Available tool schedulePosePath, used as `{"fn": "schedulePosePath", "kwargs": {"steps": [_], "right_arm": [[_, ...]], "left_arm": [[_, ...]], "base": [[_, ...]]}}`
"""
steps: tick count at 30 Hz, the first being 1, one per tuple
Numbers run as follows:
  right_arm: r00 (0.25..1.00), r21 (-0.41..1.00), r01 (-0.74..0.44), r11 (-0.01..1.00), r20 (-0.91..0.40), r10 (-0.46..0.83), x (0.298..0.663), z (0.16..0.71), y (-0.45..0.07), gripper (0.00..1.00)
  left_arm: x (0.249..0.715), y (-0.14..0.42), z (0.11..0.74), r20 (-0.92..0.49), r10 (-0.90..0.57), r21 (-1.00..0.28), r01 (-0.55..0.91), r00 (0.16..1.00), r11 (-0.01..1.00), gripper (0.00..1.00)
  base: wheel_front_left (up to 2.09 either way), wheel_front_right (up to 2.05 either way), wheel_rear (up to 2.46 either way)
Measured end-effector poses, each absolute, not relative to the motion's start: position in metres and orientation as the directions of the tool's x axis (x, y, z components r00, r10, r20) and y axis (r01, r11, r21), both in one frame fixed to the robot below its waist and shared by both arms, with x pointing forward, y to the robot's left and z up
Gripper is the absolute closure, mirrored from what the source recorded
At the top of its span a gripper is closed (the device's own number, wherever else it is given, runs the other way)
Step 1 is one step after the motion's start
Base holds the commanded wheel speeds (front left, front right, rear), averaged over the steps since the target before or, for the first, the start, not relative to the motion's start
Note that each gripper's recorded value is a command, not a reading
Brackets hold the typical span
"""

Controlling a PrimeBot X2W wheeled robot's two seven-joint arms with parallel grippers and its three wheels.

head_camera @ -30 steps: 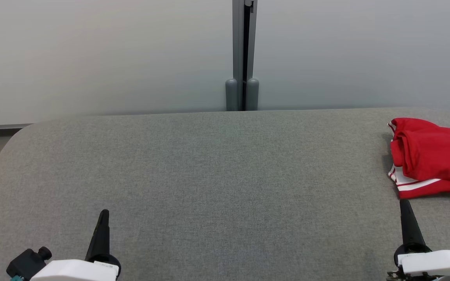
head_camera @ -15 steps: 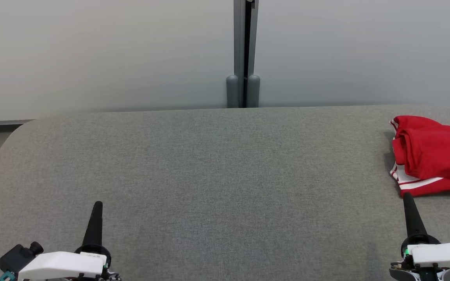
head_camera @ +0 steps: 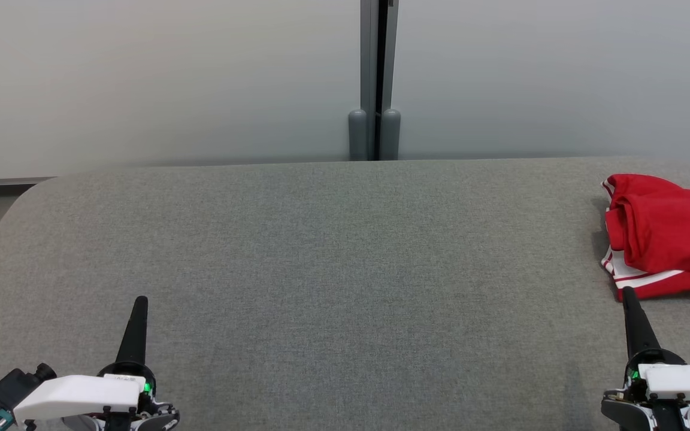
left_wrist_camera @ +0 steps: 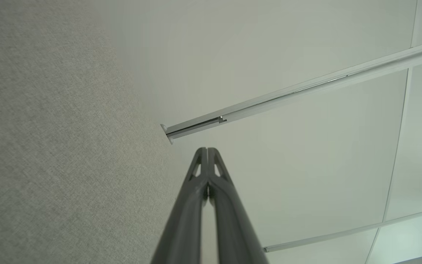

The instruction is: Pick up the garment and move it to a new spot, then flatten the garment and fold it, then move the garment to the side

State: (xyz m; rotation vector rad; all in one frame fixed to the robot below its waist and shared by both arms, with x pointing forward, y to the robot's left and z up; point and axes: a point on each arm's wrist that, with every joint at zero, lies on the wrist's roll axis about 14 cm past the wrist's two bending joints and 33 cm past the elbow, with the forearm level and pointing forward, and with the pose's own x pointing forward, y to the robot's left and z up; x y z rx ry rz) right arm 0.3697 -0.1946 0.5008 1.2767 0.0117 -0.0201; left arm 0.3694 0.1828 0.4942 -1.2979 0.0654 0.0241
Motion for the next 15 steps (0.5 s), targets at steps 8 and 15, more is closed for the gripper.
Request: {"fn": "schedulePosePath", "kwargs": {"steps": [8,15], "right_arm": [[1.0,0.975,0.02,0.223,-0.019,-0.008,0.374,0.5019,-0.1961,1.0],[1.0,0.985,0.022,0.169,-0.021,-0.006,0.3767,0.5014,-0.1974,1.0]], "left_arm": [[0.3734,0.1865,0.496,-0.054,-0.017,-0.977,-0.049,0.998,0.207,1.0],[0.3759,0.1896,0.4962,-0.05,-0.014,-0.987,-0.047,0.999,0.155,1.0]], "base": [[0.0,0.0,0.0],[0.0,0.0,0.0]]}}
